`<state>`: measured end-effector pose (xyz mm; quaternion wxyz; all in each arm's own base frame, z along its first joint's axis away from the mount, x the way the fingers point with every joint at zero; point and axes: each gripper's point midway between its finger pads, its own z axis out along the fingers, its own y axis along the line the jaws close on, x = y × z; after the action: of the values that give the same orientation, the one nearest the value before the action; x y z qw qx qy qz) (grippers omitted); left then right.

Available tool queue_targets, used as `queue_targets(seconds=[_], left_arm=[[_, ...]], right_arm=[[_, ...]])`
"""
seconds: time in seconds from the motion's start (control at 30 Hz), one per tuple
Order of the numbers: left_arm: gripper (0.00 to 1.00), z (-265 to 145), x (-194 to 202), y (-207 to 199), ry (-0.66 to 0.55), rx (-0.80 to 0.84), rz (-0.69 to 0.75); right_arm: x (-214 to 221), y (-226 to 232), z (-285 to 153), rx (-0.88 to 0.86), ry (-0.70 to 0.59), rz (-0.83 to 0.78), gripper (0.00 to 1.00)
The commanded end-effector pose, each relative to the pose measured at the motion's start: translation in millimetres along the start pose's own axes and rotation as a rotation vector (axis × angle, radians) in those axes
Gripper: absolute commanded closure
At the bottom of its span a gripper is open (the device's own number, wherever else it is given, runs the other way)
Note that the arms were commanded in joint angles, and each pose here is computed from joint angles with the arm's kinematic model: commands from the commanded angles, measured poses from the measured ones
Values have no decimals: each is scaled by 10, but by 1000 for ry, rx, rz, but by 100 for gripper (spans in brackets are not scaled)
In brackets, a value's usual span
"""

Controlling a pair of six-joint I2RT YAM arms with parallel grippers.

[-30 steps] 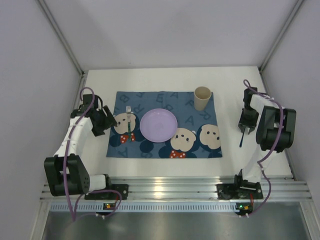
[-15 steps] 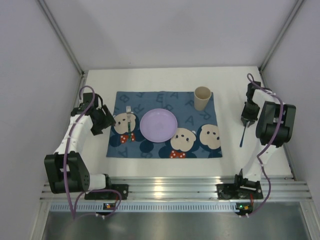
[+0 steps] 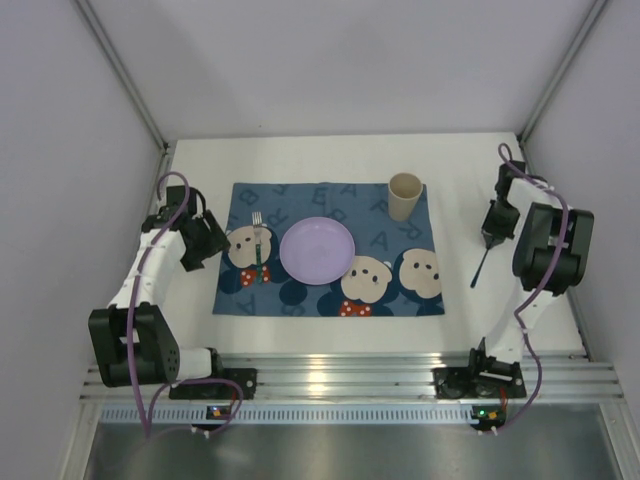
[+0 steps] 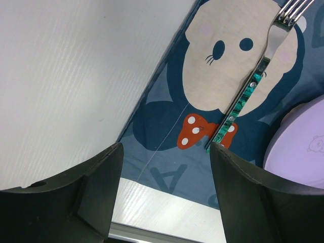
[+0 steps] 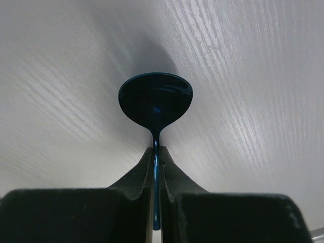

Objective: Set the dinner table for one person

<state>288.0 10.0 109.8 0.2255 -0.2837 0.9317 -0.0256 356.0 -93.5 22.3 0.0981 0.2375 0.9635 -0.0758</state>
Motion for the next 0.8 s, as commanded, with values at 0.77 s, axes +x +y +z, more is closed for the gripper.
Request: queue_targets(seconds=[0.77], left_arm=[[26,-52,5,-207,-39,91,70]], right_arm=[[981,2503,-2719,-544,-401,-387,100]])
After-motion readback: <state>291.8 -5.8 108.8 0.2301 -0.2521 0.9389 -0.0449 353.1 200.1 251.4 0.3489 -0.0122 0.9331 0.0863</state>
